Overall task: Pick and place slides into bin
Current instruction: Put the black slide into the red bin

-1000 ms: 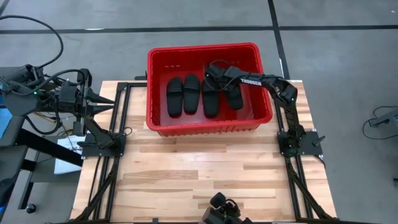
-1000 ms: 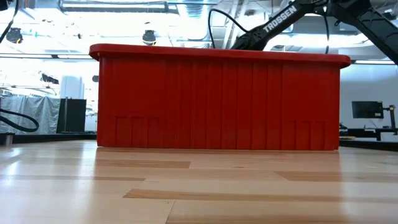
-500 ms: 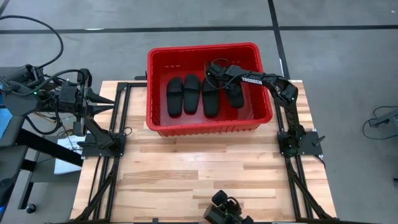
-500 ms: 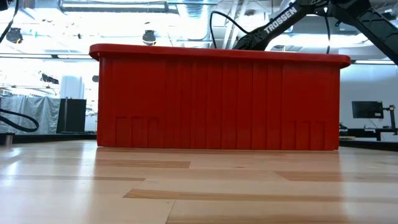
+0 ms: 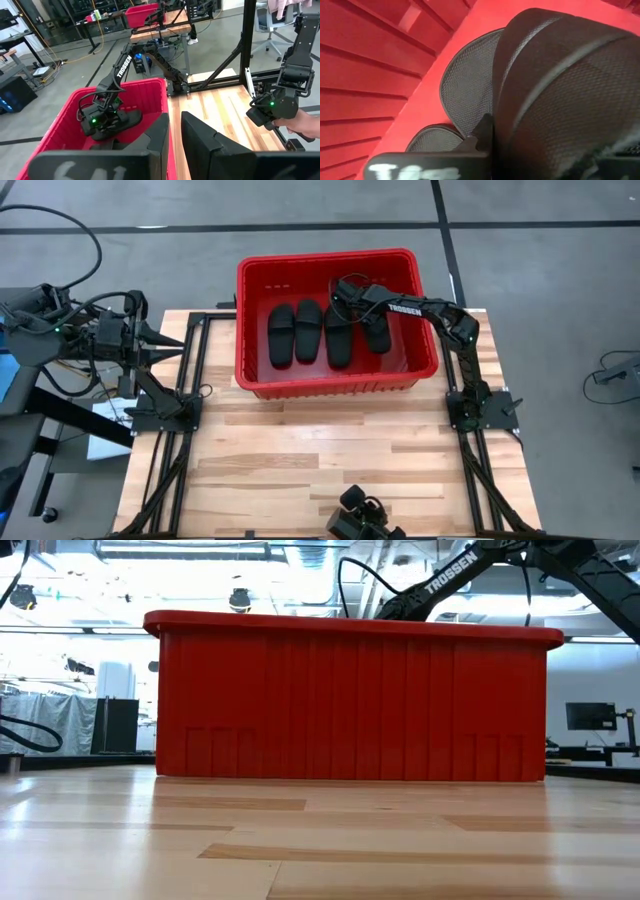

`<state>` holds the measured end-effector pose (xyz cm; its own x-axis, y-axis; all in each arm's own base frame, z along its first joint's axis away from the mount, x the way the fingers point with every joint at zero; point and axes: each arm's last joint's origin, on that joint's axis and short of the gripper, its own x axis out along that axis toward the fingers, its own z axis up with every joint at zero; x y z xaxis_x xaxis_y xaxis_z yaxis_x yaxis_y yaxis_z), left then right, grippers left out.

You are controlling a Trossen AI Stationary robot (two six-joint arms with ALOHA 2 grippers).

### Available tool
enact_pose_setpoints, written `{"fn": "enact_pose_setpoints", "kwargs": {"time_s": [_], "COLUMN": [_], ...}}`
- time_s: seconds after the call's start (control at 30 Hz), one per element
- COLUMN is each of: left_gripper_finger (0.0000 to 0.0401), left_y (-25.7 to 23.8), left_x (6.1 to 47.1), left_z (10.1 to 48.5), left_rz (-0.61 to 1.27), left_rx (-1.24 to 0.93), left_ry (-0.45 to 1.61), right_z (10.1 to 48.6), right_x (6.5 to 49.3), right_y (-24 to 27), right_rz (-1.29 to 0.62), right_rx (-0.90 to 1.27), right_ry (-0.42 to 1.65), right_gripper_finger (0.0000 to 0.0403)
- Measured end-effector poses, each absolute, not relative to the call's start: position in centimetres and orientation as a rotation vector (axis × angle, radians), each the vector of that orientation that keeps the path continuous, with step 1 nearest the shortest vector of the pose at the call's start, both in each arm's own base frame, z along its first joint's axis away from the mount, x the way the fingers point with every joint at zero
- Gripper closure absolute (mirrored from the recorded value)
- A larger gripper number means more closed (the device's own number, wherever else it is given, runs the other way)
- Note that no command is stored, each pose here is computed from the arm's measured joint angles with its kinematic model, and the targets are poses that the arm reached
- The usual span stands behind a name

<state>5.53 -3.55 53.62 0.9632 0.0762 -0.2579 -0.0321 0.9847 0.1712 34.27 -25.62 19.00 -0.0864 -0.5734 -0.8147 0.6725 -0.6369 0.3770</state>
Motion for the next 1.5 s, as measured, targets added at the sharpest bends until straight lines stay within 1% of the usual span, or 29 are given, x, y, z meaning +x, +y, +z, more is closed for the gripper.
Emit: {"fn": "enact_pose_setpoints", "kwargs": {"time_s": [0.13,0.4,0.53,1.5], "left_gripper_finger": [0.0360,0.0360,0.0360,0.0360], "left_y": [-3.55,-3.56,-3.55,-3.55], "left_x": [5.53,5.53,5.53,5.53], "left_z": [53.62,53.61,53.62,53.62], "left_rz": [0.055,0.055,0.055,0.055], "left_rx": [0.167,0.167,0.166,0.166], "left_ry": [0.267,0.267,0.267,0.266], "right_z": [18.99,18.97,18.97,19.03], "right_x": [34.27,34.19,34.19,34.30], "right_y": [-25.63,-25.74,-25.74,-25.83], "right_rz": [-1.837,-1.832,-1.832,-1.821], "right_rx": [1.327,1.337,1.337,1.329], "right_ry": [0.123,0.134,0.134,0.122], "right_gripper_finger": [0.0384,0.0343,0.0333,0.0329]}}
